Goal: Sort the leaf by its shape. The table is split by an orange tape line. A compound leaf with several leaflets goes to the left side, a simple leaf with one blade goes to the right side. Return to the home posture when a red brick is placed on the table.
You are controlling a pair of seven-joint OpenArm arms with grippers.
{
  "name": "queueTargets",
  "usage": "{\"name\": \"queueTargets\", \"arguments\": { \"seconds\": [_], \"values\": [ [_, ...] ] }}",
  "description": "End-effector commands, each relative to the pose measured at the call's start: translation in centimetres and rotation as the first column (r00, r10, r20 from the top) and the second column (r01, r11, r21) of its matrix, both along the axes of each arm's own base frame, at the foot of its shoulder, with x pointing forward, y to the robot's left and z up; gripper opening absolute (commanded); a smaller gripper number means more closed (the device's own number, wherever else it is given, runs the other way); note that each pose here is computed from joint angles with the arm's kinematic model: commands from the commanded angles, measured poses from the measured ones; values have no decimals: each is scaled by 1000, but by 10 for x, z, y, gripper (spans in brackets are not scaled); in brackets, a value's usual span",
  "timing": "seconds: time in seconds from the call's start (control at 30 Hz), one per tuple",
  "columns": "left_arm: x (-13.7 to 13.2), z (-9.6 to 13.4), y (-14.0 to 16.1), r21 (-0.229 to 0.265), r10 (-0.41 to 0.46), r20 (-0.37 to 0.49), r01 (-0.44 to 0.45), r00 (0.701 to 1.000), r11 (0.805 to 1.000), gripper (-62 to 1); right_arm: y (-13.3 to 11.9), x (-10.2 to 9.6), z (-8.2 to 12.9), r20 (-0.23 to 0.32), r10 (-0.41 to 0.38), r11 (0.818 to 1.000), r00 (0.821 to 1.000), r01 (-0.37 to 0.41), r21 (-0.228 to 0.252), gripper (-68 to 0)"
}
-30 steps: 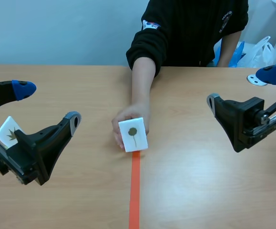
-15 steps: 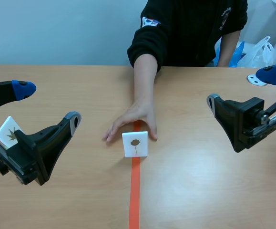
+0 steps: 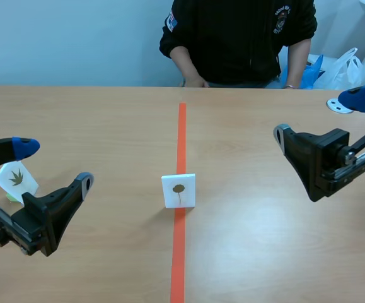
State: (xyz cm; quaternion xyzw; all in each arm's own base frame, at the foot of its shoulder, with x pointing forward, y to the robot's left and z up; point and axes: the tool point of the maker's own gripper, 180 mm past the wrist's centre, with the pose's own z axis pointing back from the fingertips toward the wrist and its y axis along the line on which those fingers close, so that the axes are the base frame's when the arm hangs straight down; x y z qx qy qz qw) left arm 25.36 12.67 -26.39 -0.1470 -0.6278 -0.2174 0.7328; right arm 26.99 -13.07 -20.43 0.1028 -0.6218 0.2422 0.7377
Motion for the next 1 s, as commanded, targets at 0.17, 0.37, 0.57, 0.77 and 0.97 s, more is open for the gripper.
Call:
{"name": "queueTargets", "arguments": {
  "seconds": [0.17,0.37,0.57,0.77,0.97],
  "values": [
    [22,-31,25,1,65,-31,-65,997,998,14,-3,4,9,30,-4,1000,1000,4,1,4],
    [26,-62,13,-27,32,-75,-34,997,999,14,-3,4,9,30,-4,1000,1000,4,1,4],
    [23,-82,-20,-60,-58,-104,52,993,997,14,-3,4,9,31,-4,1000,1000,4,1,4],
    [32,-91,-55,-91,-125,-112,116,986,989,14,-3,4,9,31,-4,1000,1000,4,1,4],
    [50,-93,-85,-114,-168,-103,157,980,981,14,-3,4,9,31,-4,1000,1000,4,1,4]
  ]
}}
